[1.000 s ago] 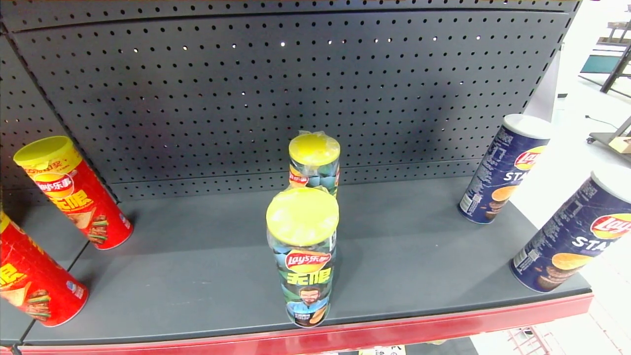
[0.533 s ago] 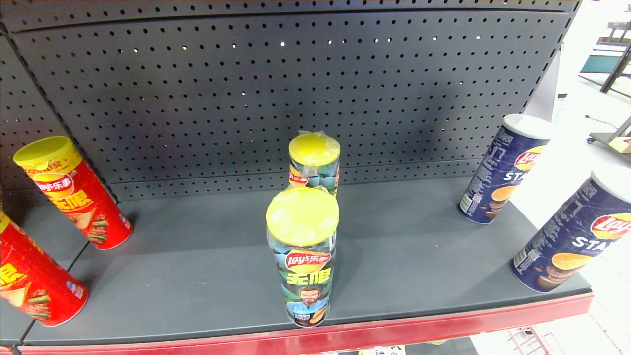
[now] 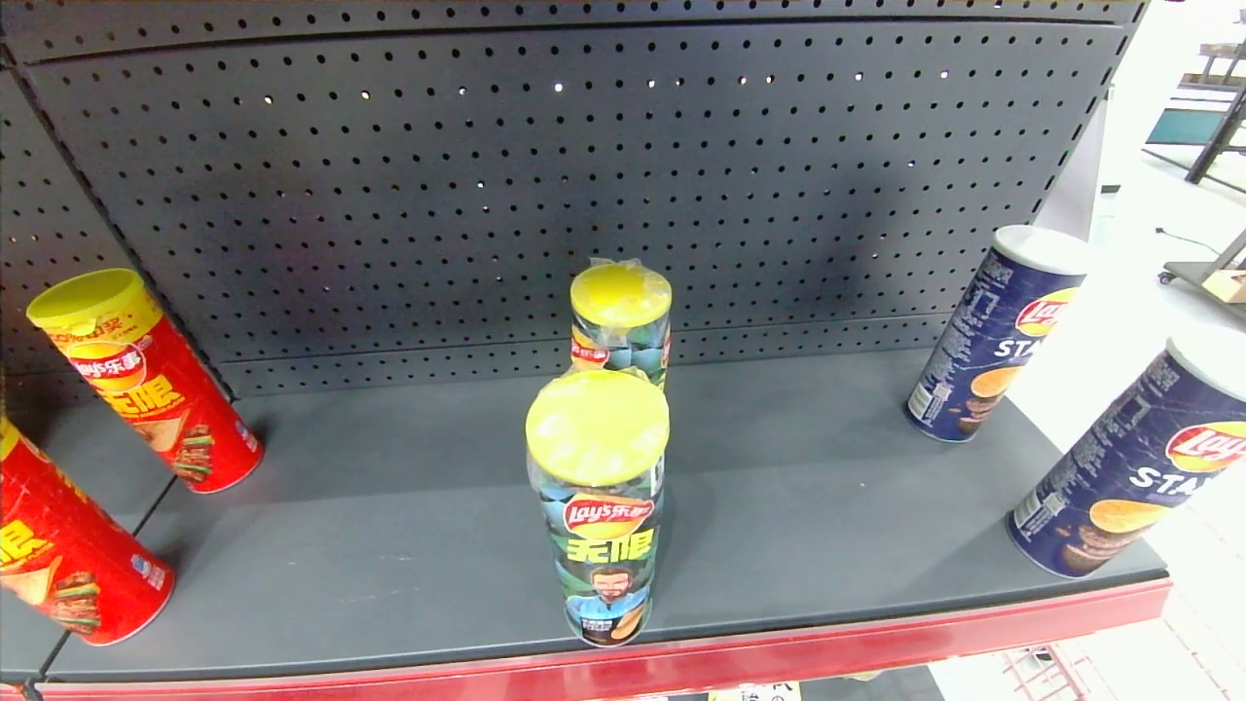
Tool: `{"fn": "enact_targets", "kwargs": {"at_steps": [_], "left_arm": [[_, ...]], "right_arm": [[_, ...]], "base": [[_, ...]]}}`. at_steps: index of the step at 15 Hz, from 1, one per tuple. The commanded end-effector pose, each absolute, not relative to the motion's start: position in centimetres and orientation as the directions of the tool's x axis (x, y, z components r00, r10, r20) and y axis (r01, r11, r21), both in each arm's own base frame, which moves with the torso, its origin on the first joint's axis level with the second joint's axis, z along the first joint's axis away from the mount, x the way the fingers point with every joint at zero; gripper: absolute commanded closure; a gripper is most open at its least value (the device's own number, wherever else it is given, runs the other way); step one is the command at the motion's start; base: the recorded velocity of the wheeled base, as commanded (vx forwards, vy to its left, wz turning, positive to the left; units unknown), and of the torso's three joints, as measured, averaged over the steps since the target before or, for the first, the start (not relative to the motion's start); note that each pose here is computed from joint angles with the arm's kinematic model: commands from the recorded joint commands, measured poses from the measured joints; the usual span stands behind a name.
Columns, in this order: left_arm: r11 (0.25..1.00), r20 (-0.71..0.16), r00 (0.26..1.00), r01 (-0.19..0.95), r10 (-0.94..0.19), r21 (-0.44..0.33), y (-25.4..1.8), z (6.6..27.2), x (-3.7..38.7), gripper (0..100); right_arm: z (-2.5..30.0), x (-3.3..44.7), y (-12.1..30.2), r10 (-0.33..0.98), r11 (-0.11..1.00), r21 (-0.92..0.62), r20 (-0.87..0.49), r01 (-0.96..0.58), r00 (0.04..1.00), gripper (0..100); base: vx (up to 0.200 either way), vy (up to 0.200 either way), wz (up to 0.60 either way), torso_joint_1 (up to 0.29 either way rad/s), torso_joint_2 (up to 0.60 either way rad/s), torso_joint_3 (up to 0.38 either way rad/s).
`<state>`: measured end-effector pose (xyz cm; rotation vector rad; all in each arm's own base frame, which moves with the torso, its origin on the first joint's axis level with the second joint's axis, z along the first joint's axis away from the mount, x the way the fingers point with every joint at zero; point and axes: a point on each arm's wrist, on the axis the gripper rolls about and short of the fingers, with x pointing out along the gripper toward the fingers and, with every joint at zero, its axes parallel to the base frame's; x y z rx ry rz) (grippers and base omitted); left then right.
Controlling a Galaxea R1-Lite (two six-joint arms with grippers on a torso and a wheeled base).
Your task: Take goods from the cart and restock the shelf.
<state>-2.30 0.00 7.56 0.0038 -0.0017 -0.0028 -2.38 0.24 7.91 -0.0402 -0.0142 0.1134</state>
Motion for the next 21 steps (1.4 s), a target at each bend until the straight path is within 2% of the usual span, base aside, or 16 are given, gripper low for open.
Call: {"fn": "enact_targets", "kwargs": {"at_steps": [1,9,12,21], "left_arm": [[1.000,0.000,1.000,-0.002,0.002,0.002,0.00,7.55,-2.28,0],[1.000,-0.002,1.000,-0.002,0.002,0.002,0.00,7.53,-2.28,0],[1.000,0.000,1.000,-0.002,0.002,0.003,0.00,7.55,-2.28,0],[1.000,0.000,1.000,0.000,0.000,0.008,0.00,7.55,-2.28,0]], "right_arm": [[7.60,-2.28,0.23,0.110,0.993,-0.040,0.003,-0.110,0.994,0],[7.57,-2.28,0.20,0.095,0.995,-0.020,0.000,-0.095,0.995,0],[7.57,-2.28,0.19,0.092,0.996,-0.015,0.000,-0.092,0.996,0],[7.57,-2.28,0.19,0.092,0.996,-0.015,0.000,-0.092,0.996,0]], "base": [[0.000,0.000,0.00,0.000,0.00,0.000],[0.000,0.000,0.00,0.000,0.00,0.000],[0.000,0.000,0.60,0.004,0.00,0.002],[0.000,0.000,0.00,0.000,0.00,0.000]]}}
